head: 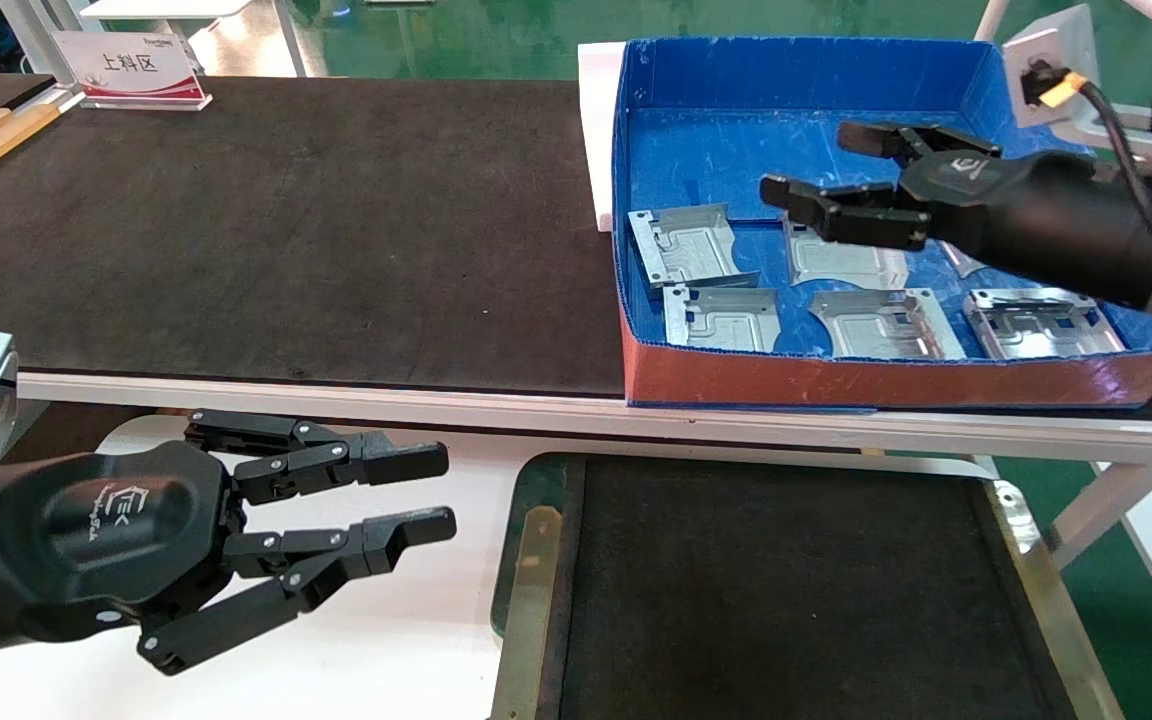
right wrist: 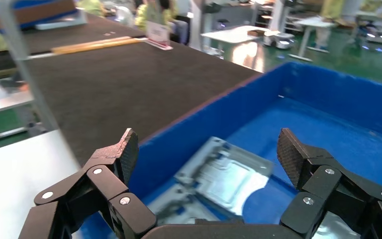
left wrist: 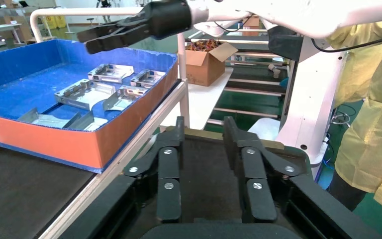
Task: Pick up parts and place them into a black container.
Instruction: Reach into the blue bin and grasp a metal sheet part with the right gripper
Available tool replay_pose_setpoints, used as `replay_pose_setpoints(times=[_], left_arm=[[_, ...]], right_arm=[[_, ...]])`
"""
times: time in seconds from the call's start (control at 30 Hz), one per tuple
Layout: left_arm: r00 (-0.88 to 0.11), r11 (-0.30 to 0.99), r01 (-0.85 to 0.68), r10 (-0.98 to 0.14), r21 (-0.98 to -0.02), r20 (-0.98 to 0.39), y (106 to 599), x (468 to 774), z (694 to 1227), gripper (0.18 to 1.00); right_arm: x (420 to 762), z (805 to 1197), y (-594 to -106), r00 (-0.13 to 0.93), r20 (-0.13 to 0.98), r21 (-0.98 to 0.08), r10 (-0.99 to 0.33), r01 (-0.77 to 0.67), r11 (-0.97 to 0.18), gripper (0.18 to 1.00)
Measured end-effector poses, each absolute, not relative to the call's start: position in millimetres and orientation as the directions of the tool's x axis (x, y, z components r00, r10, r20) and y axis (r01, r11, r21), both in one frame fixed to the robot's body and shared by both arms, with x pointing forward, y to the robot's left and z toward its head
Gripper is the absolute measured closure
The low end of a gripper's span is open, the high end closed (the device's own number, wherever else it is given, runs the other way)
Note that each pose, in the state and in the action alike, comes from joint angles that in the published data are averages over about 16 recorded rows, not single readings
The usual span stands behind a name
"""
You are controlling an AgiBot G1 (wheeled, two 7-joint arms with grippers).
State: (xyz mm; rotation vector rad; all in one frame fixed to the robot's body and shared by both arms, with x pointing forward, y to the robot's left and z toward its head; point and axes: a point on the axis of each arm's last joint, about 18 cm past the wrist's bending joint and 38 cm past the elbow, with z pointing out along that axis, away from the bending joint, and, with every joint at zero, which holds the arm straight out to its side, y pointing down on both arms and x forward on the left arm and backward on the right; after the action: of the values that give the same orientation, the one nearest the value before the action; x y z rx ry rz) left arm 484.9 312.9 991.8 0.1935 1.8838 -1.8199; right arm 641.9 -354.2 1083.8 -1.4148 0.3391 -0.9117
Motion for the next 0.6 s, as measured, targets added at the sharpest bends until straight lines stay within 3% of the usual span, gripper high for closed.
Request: replay_pose_setpoints(times=[0.6], left_arm=[[-0.860,0.092,0.440,-0.243,-0.893,-0.449,312.9,484.9,991.8,0.480]], right_arm=[[720.7,1088.6,-359.7,0.450,0.062,-0.993,-0.891,0.113,-0.012,0.178]])
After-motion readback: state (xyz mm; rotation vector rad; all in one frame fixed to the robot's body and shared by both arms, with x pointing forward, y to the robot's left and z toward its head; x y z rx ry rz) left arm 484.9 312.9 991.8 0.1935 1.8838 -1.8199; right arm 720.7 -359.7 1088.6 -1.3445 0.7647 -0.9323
